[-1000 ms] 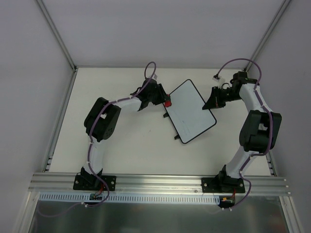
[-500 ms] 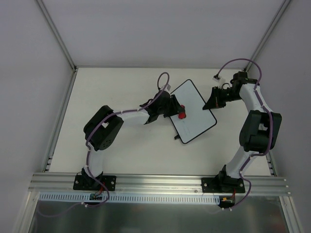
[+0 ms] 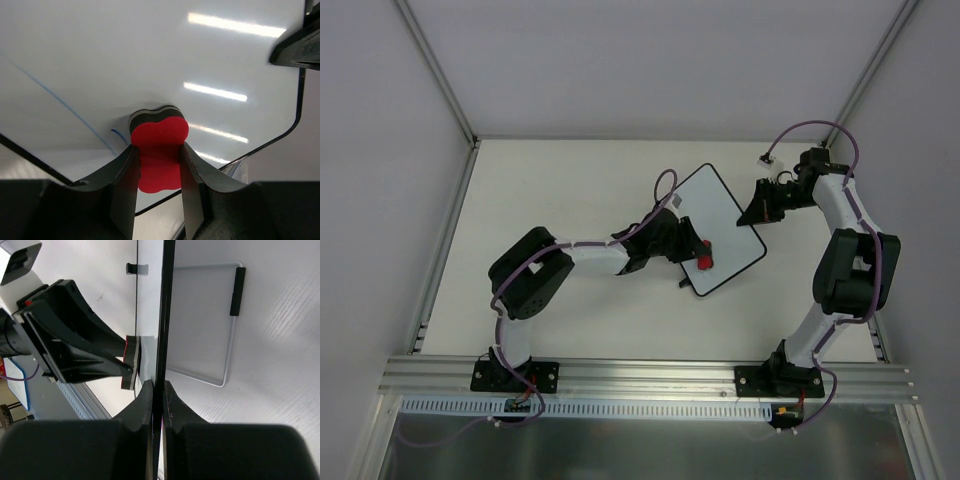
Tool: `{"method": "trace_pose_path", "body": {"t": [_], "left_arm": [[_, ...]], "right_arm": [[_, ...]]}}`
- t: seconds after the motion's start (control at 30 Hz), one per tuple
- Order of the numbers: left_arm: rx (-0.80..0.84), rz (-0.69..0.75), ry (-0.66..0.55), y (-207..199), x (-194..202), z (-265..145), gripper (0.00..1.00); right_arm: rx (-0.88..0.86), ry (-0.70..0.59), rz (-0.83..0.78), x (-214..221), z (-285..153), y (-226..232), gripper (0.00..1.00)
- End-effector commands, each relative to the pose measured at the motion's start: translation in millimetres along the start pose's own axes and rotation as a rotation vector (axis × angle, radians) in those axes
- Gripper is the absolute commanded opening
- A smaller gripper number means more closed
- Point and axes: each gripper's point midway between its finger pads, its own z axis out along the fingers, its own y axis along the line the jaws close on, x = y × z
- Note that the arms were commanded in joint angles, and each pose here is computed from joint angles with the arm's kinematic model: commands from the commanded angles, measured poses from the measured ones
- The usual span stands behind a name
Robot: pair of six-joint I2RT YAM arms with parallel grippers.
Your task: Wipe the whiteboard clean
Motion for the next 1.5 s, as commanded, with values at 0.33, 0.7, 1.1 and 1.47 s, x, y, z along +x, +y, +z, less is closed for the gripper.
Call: {"method": "trace_pose_path", "body": {"t": [0.33, 0.7, 1.1, 1.47], "left_arm": [[-0.406, -0.044, 0.005, 150.9, -36.1, -11.9, 0.00], [-0.300, 0.090, 0.048, 102.5, -25.8, 2.8, 0.00], [-0.174, 0.163, 0.187, 30.7, 69.6, 14.0, 0.00], [-0.165, 0.194, 0.285, 24.0, 131.0, 2.9, 0.00]], "right_arm": [[0.021, 0.059, -0.111, 14.6, 11.0, 7.7, 0.00], [-0.003, 0.046, -0.098, 11.3, 16.7, 5.8, 0.00], [-0.010, 0.035, -0.090, 8.0, 18.5, 5.7, 0.00], [-0.013, 0.014, -0.093, 1.6, 17.6, 7.6, 0.00]]}}
